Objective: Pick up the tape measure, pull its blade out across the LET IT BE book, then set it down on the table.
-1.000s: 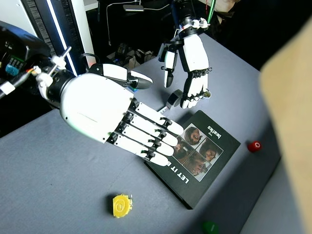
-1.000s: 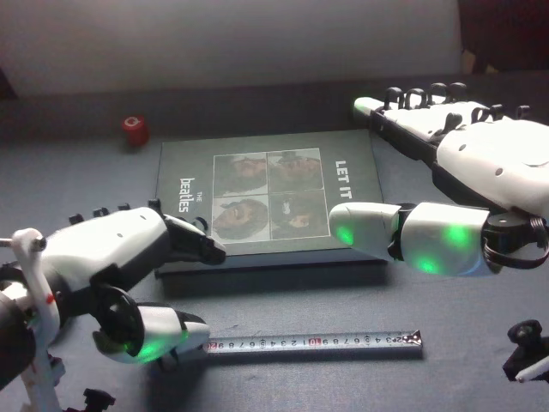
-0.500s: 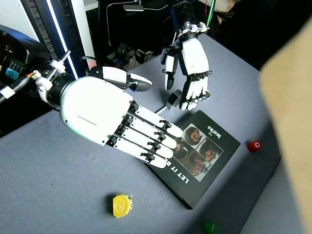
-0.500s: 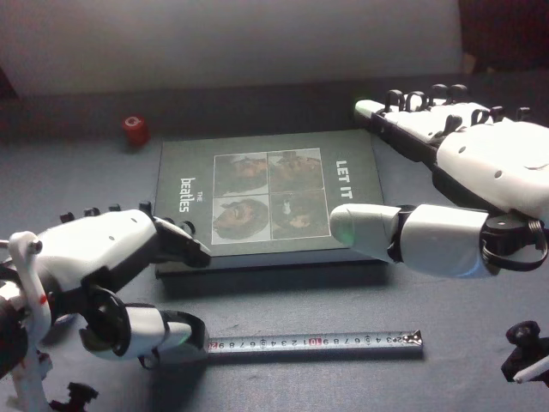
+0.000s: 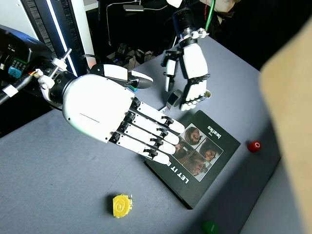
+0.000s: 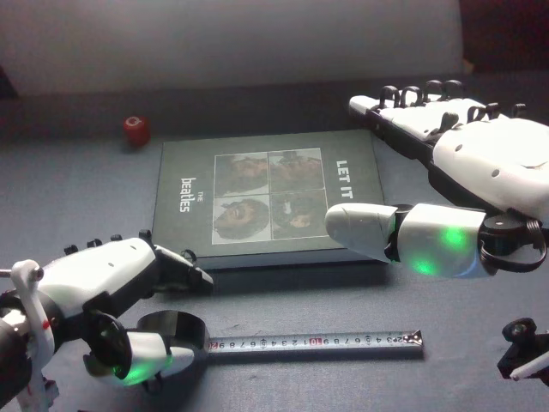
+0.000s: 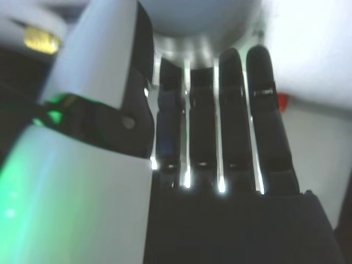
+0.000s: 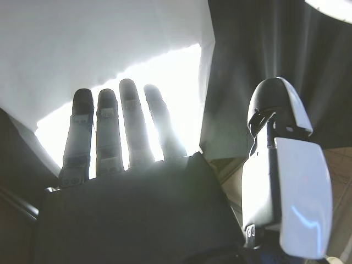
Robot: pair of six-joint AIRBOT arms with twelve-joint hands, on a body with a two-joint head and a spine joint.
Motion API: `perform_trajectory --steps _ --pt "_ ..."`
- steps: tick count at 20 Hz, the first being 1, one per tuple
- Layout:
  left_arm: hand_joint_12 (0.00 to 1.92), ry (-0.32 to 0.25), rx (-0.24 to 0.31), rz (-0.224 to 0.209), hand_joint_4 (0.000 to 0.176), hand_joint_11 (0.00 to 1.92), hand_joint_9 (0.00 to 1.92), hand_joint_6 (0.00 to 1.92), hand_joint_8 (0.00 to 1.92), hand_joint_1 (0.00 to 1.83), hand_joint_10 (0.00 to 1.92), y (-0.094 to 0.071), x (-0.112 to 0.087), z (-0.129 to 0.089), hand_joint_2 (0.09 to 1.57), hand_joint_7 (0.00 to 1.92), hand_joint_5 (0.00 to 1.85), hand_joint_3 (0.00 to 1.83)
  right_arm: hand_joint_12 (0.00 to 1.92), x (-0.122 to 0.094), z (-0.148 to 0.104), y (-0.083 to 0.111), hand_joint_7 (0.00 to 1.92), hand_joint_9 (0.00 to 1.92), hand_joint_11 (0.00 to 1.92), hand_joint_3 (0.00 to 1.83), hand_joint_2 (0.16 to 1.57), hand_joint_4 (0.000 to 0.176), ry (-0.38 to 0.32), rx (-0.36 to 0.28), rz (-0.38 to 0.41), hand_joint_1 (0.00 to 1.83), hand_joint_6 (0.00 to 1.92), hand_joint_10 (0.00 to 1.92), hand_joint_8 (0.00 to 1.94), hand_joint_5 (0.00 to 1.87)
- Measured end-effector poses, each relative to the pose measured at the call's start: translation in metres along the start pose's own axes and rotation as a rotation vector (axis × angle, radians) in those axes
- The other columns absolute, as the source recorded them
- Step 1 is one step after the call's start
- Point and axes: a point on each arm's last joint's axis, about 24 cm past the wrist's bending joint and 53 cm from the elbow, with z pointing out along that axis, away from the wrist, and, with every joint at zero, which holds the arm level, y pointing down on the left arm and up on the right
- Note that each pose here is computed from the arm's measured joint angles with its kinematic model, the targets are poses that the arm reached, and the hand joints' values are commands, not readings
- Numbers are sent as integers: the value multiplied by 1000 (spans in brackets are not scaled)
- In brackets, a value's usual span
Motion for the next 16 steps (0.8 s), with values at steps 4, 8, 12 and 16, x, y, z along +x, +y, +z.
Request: perform_trajectory --steps 4,8,12,16 --pt "599 -13 -8 -100 0 359 561 6 1 1216 2 6 -3 3 1046 619 684 0 127 1 0 0 91 2 0 3 1081 0 2 -4 3 44 4 0 3 31" --pt "598 -13 -10 -173 0 362 560 4 0 1219 0 8 -2 3 1046 618 689 0 185 1 0 2 91 7 0 2 1084 0 -1 -9 6 43 4 1 1 37" --pt "597 -10 -21 -237 0 363 564 2 3 1219 3 16 -1 5 1046 625 686 0 187 1 0 3 91 7 0 2 1085 0 -2 -13 6 43 2 1 1 33" --pt "593 -15 -28 -253 0 360 575 5 6 1221 6 24 -2 4 1046 639 693 0 185 1 0 3 85 5 0 1 1083 0 -2 -14 5 43 2 0 0 33"
